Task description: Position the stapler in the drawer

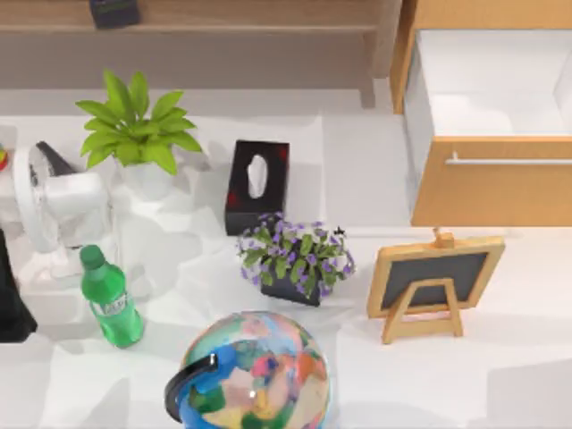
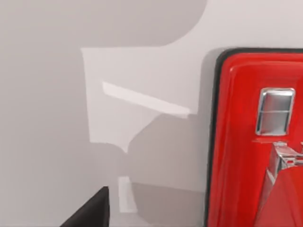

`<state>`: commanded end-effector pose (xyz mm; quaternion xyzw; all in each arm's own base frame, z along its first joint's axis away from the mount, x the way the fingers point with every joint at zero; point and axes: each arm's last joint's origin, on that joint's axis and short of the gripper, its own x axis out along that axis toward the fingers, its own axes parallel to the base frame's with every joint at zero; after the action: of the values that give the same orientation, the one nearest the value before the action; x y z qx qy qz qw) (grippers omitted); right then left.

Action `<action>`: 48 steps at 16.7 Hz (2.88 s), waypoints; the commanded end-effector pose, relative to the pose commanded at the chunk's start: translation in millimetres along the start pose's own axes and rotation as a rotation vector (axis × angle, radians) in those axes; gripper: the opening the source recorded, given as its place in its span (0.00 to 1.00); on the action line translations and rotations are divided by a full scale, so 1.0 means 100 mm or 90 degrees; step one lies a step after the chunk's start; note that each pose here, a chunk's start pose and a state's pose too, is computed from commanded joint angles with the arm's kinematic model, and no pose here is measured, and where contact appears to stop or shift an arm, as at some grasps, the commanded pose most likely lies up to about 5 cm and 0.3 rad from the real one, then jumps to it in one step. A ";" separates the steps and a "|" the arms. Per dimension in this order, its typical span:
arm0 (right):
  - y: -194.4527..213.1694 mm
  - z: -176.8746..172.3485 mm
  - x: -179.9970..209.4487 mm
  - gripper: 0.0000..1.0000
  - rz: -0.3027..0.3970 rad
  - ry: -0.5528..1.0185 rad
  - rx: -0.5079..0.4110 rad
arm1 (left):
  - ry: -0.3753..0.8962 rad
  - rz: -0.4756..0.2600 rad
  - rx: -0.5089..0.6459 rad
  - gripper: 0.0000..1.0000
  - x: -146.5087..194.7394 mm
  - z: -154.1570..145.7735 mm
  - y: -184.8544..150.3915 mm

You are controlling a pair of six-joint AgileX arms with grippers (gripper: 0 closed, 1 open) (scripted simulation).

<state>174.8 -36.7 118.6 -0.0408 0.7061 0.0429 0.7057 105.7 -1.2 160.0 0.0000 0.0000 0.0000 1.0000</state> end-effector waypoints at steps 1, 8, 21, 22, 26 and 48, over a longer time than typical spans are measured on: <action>0.00 0.00 0.00 1.00 0.000 0.000 0.000 | 0.000 0.000 0.000 1.00 0.00 0.00 0.00; 0.00 0.00 0.00 0.55 0.000 0.000 0.000 | 0.000 0.000 0.000 1.00 0.00 0.00 0.00; 0.00 0.00 0.00 0.00 0.000 0.000 0.000 | 0.000 0.000 0.000 1.00 0.00 0.00 0.00; 0.00 0.00 0.00 0.00 0.000 0.000 0.000 | 0.000 0.000 0.000 1.00 0.00 0.00 0.00; 0.00 0.00 -0.04 0.00 0.000 0.000 0.001 | 0.000 0.000 0.000 1.00 0.00 0.00 0.00; 0.28 1.32 -1.55 0.00 -0.119 -0.239 0.000 | 0.000 0.000 0.000 1.00 0.00 0.00 0.00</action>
<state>302.4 6.4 273.8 -0.0973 0.5551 -0.0157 0.8259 105.7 -1.2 160.0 0.0000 0.0000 0.0000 1.0000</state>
